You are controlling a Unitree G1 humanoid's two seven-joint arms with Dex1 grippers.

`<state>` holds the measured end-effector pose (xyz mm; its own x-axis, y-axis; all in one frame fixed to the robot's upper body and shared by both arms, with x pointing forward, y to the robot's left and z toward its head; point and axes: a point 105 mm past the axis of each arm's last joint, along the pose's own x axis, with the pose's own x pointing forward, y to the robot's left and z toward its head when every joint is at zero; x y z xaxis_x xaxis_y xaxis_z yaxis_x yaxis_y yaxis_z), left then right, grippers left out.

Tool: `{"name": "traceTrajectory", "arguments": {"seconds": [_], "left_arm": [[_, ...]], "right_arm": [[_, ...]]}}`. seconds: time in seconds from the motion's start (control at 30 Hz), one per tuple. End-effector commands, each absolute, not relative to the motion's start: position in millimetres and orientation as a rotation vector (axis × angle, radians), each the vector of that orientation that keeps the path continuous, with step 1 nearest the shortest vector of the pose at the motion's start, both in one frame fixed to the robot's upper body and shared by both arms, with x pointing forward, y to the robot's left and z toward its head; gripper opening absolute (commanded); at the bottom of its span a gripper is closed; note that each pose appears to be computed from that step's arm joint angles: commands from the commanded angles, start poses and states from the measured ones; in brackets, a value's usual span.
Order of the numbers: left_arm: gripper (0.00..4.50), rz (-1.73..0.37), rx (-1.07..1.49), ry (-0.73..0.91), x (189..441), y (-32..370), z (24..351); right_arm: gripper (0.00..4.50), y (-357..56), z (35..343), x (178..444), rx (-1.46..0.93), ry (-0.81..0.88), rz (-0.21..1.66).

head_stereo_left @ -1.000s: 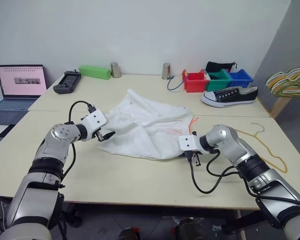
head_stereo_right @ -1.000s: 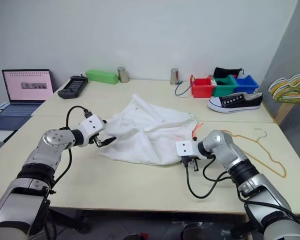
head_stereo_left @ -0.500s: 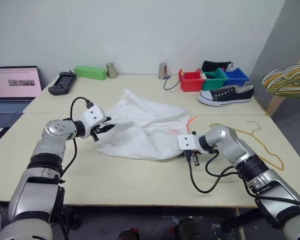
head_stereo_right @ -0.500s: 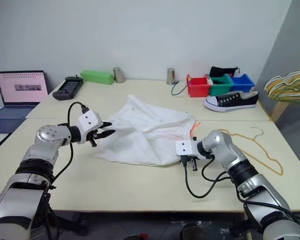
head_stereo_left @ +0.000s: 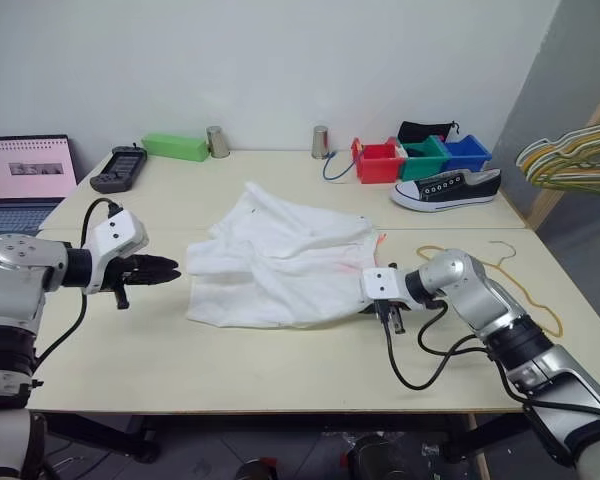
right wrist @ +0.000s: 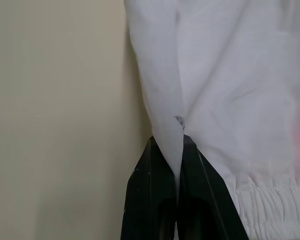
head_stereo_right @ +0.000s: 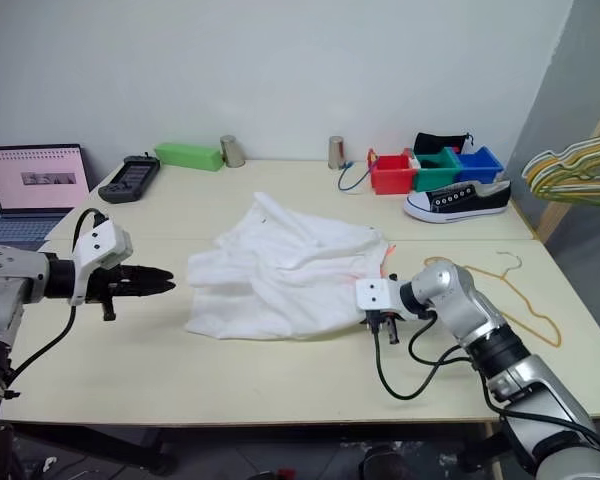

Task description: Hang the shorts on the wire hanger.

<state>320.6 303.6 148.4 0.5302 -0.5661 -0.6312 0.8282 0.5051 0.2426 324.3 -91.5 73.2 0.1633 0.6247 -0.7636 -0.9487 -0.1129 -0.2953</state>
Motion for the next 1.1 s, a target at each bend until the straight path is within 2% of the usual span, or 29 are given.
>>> {"name": "traceTrajectory", "arguments": {"seconds": [0.03,0.1,0.2,0.23,0.4,0.53,0.63,0.87,1.1], "left_arm": [[0.91,-0.81,0.629,0.508,328,317,146],[0.91,-0.746,0.592,0.463,336,321,149],[1.4,-0.699,0.503,0.444,336,329,150],[1.76,-0.689,0.468,0.435,335,331,152],[2.75,-0.728,0.293,0.492,315,331,141],[3.54,-0.823,0.212,0.558,296,308,118],[4.18,-0.821,0.2,0.55,297,291,105],[4.18,-0.856,0.27,0.5,306,252,83],[4.18,-1.002,0.448,0.485,299,229,75]], "right_arm": [[0.0,-98,82,325,-0.961,0.42,1.387],[0.0,-97,83,327,-0.951,0.416,1.372],[0.0,-94,84,328,-0.944,0.408,1.363],[0.0,-94,84,328,-0.941,0.406,1.36],[0.0,-92,85,329,-0.936,0.402,1.351],[0.0,-91,87,330,-0.935,0.395,1.342],[0.0,-88,88,330,-0.933,0.39,1.343],[0.0,-84,91,329,-0.93,0.383,1.344],[0.0,-83,92,331,-0.933,0.38,1.34]]}}
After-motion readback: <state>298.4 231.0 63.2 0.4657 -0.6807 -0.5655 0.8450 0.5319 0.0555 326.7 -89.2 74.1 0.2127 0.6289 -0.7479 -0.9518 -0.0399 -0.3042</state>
